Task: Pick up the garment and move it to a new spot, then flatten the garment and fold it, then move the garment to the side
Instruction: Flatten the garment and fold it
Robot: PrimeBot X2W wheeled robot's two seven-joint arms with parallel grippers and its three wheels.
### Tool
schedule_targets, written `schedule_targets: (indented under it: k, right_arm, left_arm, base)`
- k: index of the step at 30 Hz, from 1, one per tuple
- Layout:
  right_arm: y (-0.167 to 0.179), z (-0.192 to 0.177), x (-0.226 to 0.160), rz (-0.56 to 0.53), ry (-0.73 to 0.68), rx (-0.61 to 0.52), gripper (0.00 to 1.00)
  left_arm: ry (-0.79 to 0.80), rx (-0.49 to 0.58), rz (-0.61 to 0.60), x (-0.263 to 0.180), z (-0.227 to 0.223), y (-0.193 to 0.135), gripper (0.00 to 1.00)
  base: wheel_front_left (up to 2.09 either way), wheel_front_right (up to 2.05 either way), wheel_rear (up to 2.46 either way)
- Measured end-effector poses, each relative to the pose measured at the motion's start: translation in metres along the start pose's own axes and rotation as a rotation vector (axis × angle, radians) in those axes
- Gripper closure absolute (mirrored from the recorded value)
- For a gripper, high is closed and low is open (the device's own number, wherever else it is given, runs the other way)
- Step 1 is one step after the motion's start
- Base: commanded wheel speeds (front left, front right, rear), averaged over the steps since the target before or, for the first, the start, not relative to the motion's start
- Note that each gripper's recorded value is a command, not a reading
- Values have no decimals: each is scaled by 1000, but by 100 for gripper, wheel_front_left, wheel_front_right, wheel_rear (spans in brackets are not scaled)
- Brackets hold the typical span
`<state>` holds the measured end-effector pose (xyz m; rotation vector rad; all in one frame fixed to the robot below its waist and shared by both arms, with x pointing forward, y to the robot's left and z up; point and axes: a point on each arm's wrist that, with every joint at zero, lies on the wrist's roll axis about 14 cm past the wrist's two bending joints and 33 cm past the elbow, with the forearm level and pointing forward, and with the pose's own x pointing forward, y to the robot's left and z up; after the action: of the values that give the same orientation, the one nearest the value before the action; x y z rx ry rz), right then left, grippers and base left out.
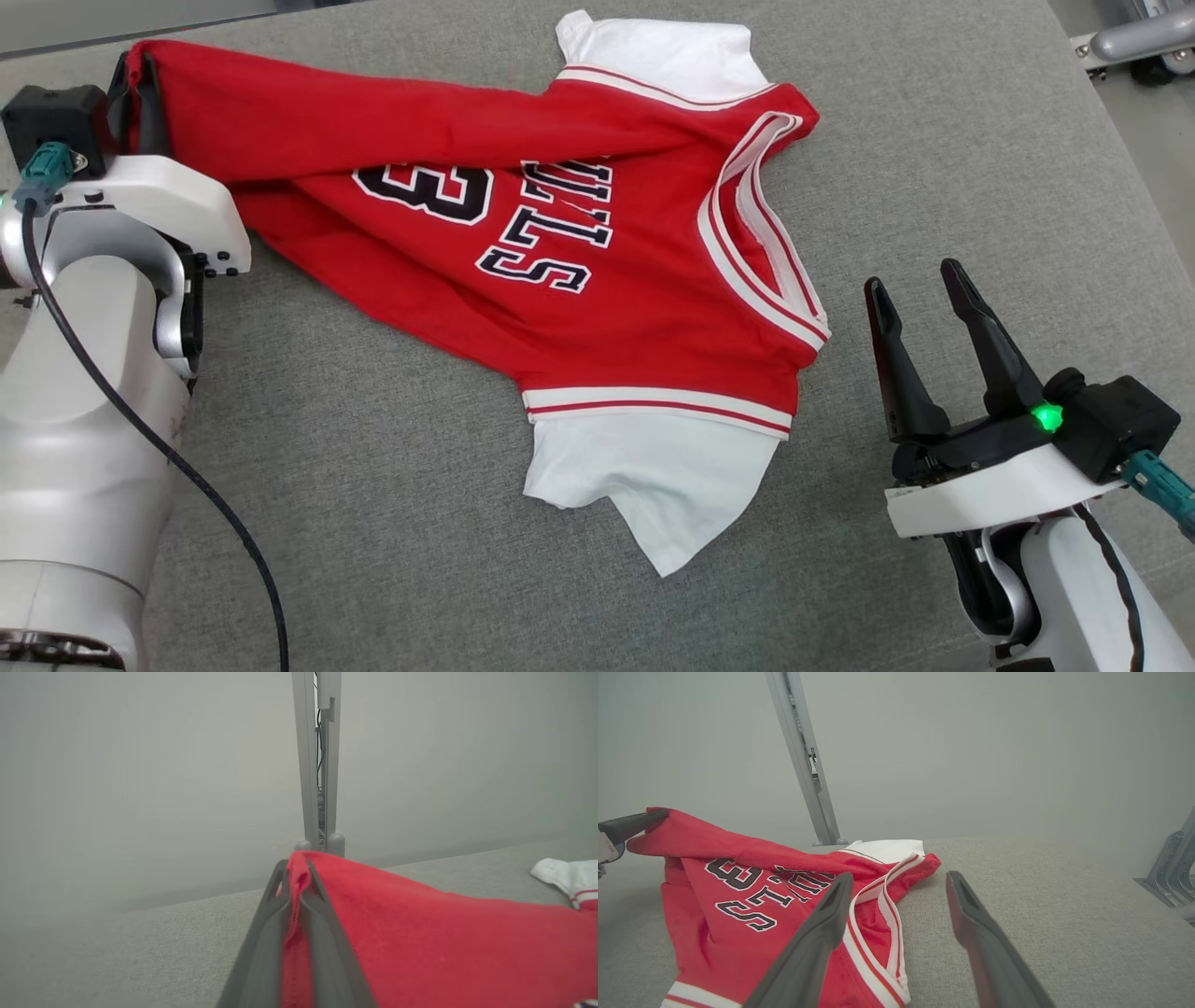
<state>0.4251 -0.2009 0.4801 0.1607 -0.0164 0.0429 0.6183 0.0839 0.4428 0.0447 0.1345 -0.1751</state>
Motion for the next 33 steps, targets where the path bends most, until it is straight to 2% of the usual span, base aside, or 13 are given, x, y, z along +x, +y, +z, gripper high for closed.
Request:
schedule_targets:
  k: [4,14,20,23,26,33]
  right_arm:
    - [1,-1,1,0,1,3,0]
    - [12,11,4,41,-31,2,0]
    - [22,22,0,71,-59,0,0]
    - [26,23,-5,82,-60,0,0]
    - [30,23,-10,92,-59,1,0]
    - [31,8,-25,76,-11,48,0]
  left_arm:
    - [38,0,-12,0,-10,-5,0]
    - [-127,-29,77,-18,48,27,0]
    - [-243,-48,101,-55,83,43,0]
    - [-269,-51,105,-79,86,48,0]
    - [-281,-51,98,-106,83,48,0]
    - [-229,-138,127,-165,50,44,0]
  base:
    - [0,0,0]
    - [0,0,0]
    - [0,0,0]
    - [0,0,0]
    - [0,0,0]
    - [0,0,0]
